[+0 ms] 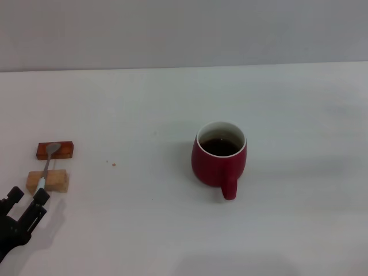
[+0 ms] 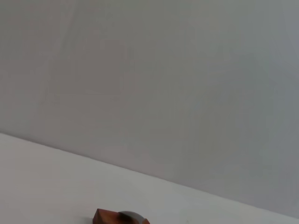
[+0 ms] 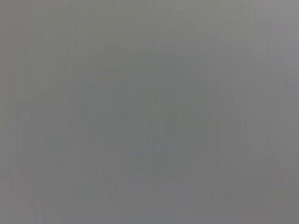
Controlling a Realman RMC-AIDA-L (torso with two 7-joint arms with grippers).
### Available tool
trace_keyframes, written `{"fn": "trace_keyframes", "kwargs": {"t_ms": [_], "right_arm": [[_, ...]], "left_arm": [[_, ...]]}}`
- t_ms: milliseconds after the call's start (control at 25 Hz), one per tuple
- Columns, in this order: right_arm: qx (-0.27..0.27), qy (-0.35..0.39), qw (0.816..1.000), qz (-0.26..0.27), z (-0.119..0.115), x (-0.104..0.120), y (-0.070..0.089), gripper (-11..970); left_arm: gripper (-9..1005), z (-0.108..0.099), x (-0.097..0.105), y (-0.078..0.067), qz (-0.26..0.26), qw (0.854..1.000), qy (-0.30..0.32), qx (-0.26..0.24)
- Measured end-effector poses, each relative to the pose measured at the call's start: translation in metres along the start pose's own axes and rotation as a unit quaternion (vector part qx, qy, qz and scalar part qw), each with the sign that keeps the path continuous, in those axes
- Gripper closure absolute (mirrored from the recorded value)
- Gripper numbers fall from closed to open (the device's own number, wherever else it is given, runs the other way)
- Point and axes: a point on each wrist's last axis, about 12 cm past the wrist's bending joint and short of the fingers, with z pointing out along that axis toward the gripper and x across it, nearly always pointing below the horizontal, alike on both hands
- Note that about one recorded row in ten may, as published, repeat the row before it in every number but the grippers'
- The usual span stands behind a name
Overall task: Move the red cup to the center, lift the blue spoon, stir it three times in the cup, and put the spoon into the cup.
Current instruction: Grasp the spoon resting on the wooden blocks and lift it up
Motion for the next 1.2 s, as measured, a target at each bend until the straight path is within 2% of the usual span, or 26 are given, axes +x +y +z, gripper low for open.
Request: {"fn": "trace_keyframes", "kwargs": {"t_ms": [1200], "right_arm": [[-0.004, -0.005, 1.000, 0.001, 0.0044, -0.0028, 0.0033, 496]], "left_arm": [[315, -0.0027, 0.0058, 0.0033, 0.006, 1.000, 0.026, -0.013]]}}
